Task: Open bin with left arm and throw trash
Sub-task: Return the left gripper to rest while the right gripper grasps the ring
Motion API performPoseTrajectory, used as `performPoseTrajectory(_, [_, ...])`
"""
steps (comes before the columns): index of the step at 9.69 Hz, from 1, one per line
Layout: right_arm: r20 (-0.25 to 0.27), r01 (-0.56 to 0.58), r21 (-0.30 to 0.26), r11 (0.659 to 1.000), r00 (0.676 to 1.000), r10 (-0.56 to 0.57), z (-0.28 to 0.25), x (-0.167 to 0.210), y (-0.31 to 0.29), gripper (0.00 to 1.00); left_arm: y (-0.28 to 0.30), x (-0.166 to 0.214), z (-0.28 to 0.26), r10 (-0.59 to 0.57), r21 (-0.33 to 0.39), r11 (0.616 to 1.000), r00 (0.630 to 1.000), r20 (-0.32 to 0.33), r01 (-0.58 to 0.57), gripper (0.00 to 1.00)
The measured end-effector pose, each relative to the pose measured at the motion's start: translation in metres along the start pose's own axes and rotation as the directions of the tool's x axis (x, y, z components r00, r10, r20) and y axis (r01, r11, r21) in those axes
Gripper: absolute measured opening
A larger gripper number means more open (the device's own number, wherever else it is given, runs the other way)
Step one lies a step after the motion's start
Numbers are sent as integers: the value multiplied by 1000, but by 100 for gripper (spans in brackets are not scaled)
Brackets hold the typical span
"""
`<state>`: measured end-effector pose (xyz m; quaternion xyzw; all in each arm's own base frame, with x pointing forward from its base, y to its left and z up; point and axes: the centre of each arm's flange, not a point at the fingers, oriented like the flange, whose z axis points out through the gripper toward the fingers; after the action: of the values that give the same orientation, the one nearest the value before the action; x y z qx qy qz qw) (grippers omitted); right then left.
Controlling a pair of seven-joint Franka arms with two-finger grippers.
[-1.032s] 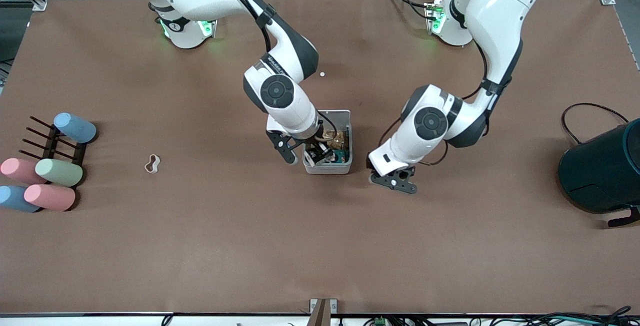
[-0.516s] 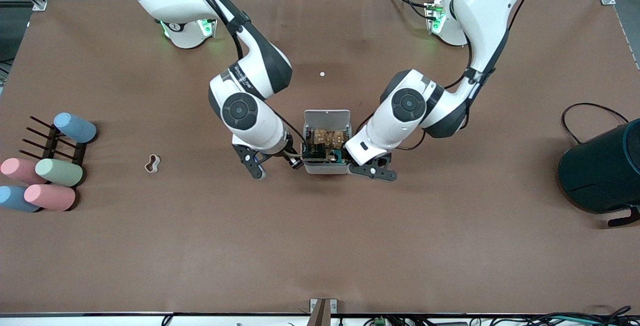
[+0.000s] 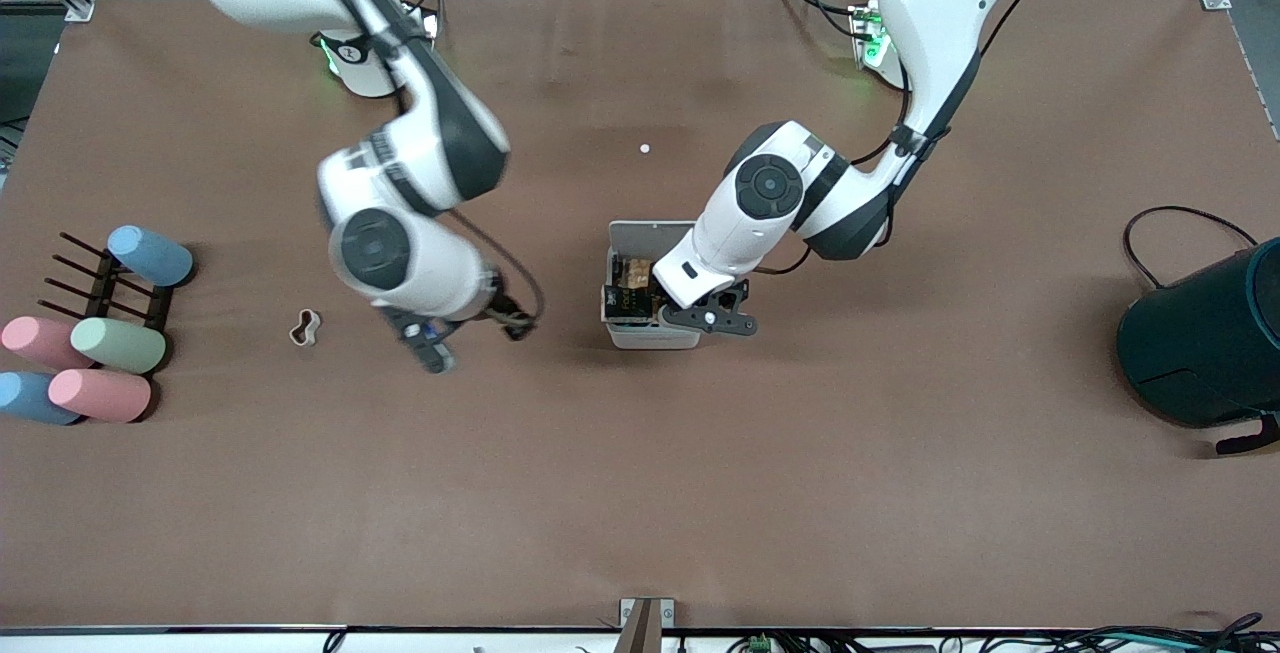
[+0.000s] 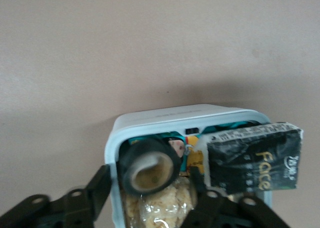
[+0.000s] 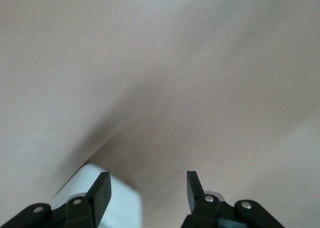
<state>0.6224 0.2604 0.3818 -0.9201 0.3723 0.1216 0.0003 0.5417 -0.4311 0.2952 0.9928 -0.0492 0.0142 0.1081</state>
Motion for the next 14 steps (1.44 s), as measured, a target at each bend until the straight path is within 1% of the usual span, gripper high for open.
performPoseTrajectory(1, [-6, 91, -26, 996, 996, -91, -4, 49, 37, 70, -11, 7, -2, -15, 7, 1000, 1000, 0, 15, 94])
performPoseTrajectory(2, [-6, 185, -52, 981, 983, -186, 5, 95, 75, 71, -28, 19, -9, -31, 14, 999, 1000, 0, 31, 100])
performPoseTrajectory(3, [2, 281, -59, 958, 960, -281, 24, 133, 109, 72, -47, 33, -25, -44, 23, 999, 999, -4, 44, 100])
performPoseTrajectory(4, [-1, 372, -66, 926, 928, -373, 50, 162, 139, 76, -68, 46, -50, -71, 42, 997, 997, 0, 71, 100])
performPoseTrajectory(5, [-19, 450, -83, 889, 891, -453, 80, 184, 166, 80, -93, 60, -84, -111, 68, 992, 994, 11, 110, 100])
performPoseTrajectory(6, [-40, 511, -101, 853, 855, -517, 106, 196, 187, 84, -119, 70, -123, -135, 95, 987, 991, 26, 132, 100])
performPoseTrajectory(7, [-59, 551, -111, 827, 827, -559, 127, 201, 204, 86, -144, 78, -164, -128, 113, 986, 991, 33, 124, 100])
performPoseTrajectory(8, [-80, 571, -119, 812, 810, -581, 141, 205, 215, 87, -167, 81, -206, -113, 127, 986, 993, 28, 109, 100])
performPoseTrajectory(9, [-105, 572, -118, 812, 806, -583, 152, 207, 225, 88, -192, 79, -243, -89, 141, 986, 996, 27, 84, 100])
performPoseTrajectory(10, [-118, 562, -110, 820, 812, -572, 164, 210, 239, 88, -219, 73, -275, -56, 156, 986, 998, 29, 51, 100])
performPoseTrajectory(11, [-119, 553, -103, 827, 819, -562, 172, 213, 251, 85, -241, 65, -306, -25, 170, 985, 999, 30, 19, 100])
performPoseTrajectory(12, [-126, 549, -99, 830, 820, -558, 176, 215, 256, 84, -256, 53, -337, -5, 189, 982, 1000, 25, 0, 100])
performPoseTrajectory(13, [-140, 549, -94, 830, 818, -557, 179, 215, 257, 78, -269, 39, -367, 2, 213, 977, 1000, 14, -5, 100])
performPoseTrajectory(14, [-152, 551, -89, 830, 816, -558, 184, 216, 256, 60, -282, 27, -394, -8, 233, 973, 1000, -10, 10, 100])
